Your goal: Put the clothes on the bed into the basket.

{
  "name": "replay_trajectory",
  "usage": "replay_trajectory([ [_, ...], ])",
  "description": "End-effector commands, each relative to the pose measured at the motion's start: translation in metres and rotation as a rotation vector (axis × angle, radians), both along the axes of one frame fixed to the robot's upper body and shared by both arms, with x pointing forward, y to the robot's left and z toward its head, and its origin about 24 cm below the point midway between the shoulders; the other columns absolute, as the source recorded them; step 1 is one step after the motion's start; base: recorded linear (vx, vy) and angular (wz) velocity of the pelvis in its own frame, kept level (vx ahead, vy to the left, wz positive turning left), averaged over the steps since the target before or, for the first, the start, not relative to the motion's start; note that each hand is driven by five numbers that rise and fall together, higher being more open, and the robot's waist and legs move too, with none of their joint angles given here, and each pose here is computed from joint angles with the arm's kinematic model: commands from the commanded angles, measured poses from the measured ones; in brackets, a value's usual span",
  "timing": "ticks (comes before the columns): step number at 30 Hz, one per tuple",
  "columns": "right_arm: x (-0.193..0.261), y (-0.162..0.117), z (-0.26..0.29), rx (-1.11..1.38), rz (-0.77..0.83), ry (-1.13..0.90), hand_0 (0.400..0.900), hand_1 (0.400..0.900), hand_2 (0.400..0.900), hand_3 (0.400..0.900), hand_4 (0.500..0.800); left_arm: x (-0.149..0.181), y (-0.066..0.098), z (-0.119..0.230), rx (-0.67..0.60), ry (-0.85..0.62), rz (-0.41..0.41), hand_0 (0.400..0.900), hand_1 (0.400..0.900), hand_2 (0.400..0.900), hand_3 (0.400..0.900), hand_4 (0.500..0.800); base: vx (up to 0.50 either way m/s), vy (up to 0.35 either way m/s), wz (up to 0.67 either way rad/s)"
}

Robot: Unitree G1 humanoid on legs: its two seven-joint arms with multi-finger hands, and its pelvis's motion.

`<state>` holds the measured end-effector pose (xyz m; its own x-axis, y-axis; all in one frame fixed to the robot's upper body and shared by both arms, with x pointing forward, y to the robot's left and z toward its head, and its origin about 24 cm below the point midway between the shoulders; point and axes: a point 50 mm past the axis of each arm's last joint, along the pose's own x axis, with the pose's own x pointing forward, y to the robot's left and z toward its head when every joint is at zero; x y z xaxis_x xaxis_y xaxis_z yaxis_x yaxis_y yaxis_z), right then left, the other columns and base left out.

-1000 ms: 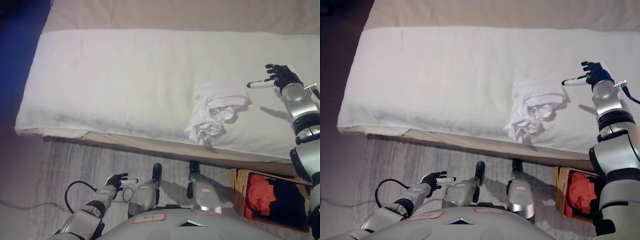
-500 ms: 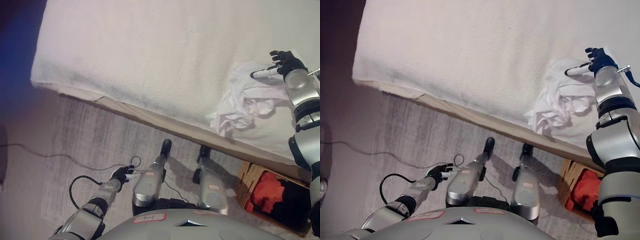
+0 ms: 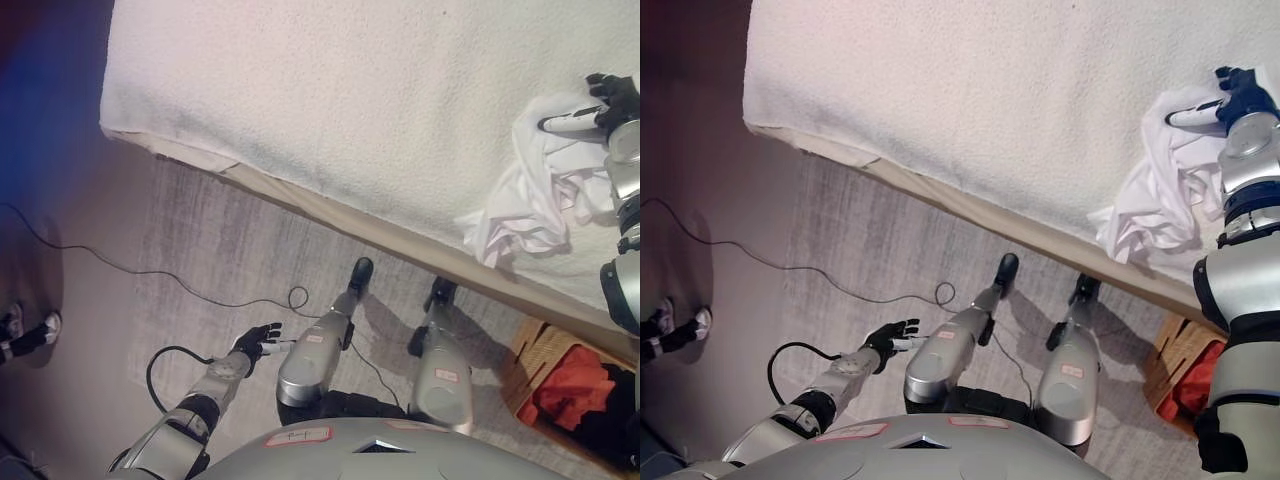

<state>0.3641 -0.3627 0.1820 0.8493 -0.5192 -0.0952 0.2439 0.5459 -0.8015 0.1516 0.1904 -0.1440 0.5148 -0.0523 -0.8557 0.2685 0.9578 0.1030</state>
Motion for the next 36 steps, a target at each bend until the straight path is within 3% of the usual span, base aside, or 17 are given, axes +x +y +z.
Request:
replay_trajectory([
  [1, -0.003, -0.01, 0.024, -0.048, -0.016, -0.037, 0.9, 0.9, 0.9, 0.9, 0.8, -0.043, 0.015, -0.012, 0.072, 0.128, -0.079, 0.9, 0.9, 0.9, 0.9, 0.8, -0.023, 0.032, 0.0],
  [2, -0.004, -0.011, 0.022, -0.039, -0.022, -0.034, 0.9, 0.9, 0.9, 0.9, 0.8, -0.042, 0.015, -0.012, 0.069, 0.126, -0.082, 0.9, 0.9, 0.9, 0.9, 0.8, -0.021, 0.03, -0.01],
  [3, -0.005, -0.013, 0.02, -0.033, -0.026, -0.028, 0.731, 0.731, 0.731, 0.731, 0.699, -0.041, 0.013, -0.011, 0.064, 0.122, -0.082, 0.9, 0.9, 0.9, 0.9, 0.8, 0.0, 0.0, 0.0],
  [5, -0.007, -0.014, 0.016, -0.019, -0.033, -0.022, 0.447, 0.447, 0.447, 0.447, 0.528, -0.039, 0.011, -0.011, 0.059, 0.114, -0.083, 0.9, 0.9, 0.9, 0.9, 0.8, -0.004, 0.015, -0.02],
  [6, -0.007, -0.014, 0.014, -0.013, -0.035, -0.018, 0.4, 0.4, 0.4, 0.4, 0.5, -0.037, 0.011, -0.01, 0.058, 0.109, -0.082, 0.9, 0.9, 0.9, 0.9, 0.8, -0.005, 0.027, -0.05],
  [24, -0.001, 0.0, -0.007, 0.061, -0.003, 0.017, 0.4, 0.4, 0.4, 0.4, 0.5, -0.024, 0.016, -0.009, 0.093, 0.101, -0.025, 0.9, 0.9, 0.9, 0.9, 0.8, -0.002, 0.002, -0.07],
  [36, 0.014, 0.028, -0.015, 0.006, 0.109, 0.081, 0.4, 0.4, 0.4, 0.4, 0.5, -0.004, 0.035, -0.002, 0.149, 0.079, 0.047, 0.9, 0.9, 0.9, 0.9, 0.8, 0.02, 0.008, -0.32],
])
